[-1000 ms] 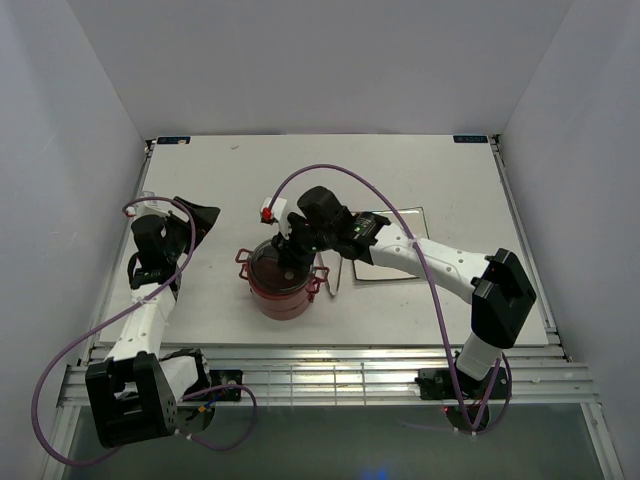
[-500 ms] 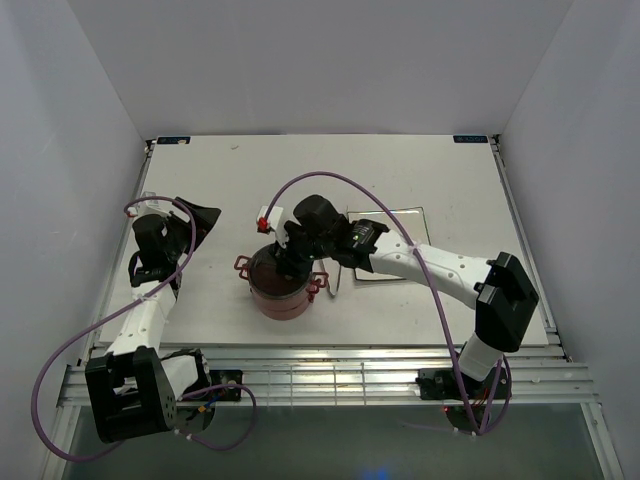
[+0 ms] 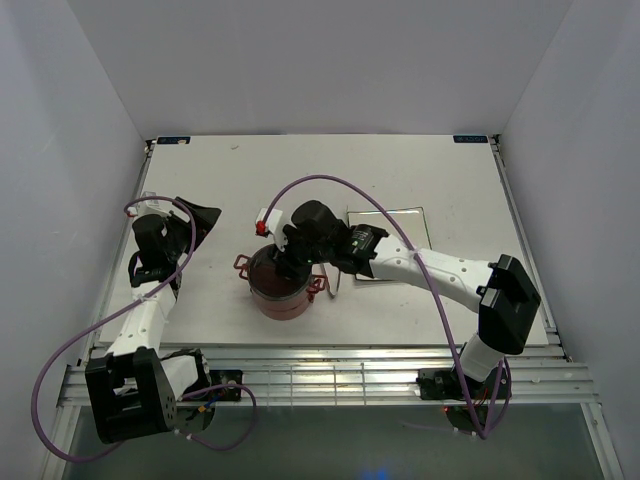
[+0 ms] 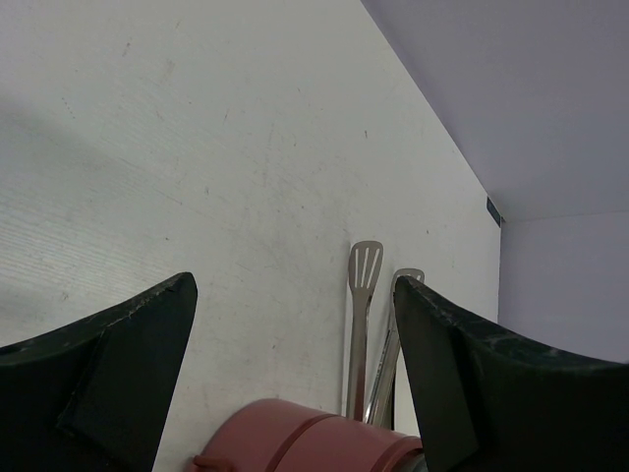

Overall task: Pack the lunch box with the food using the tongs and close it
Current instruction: Place the box lid in the packing box.

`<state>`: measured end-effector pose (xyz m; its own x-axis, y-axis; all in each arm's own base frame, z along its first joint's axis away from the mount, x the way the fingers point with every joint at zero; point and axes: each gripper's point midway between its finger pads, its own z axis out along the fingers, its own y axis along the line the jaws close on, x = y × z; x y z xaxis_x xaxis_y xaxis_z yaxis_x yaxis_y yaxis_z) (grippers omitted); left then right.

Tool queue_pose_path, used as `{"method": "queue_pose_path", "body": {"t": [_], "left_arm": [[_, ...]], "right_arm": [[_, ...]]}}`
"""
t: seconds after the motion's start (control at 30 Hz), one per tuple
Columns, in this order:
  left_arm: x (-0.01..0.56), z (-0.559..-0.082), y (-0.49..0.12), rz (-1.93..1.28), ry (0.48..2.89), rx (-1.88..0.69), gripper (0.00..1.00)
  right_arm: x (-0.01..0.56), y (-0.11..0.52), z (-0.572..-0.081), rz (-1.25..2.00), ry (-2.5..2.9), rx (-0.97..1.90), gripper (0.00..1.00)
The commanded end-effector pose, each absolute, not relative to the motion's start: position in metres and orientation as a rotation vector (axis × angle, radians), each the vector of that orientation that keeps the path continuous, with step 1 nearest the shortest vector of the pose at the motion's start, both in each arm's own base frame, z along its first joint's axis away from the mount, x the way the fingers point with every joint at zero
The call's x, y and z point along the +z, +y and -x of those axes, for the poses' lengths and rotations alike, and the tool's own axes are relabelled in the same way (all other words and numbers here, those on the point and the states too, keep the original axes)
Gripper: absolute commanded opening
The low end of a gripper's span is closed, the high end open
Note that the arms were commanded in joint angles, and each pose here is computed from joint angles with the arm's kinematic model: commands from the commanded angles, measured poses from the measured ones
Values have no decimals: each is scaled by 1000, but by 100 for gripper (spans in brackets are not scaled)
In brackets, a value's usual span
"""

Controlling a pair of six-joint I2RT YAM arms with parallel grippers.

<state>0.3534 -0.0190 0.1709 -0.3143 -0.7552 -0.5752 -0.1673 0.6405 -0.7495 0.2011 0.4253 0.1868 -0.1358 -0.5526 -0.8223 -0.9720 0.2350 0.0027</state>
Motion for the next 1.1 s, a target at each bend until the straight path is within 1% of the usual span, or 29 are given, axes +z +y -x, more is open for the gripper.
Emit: {"method": "queue_pose_path", "body": {"t": [0.0, 0.13, 0.43, 1.07], "left_arm": [[187, -354, -21, 696, 1789, -727, 91], [189, -354, -21, 694, 1785, -727, 91], [192, -354, -22, 691, 1779, -735, 91], [209, -350, -24, 672, 1755, -747, 91]], "right_arm": [[194, 427, -215, 1355, 1768, 670, 35], [197, 431, -219, 1355, 1750, 665, 35], [180, 432, -220, 1364, 1788, 653, 35], [194, 414, -209, 1278, 1853, 733, 38]]}}
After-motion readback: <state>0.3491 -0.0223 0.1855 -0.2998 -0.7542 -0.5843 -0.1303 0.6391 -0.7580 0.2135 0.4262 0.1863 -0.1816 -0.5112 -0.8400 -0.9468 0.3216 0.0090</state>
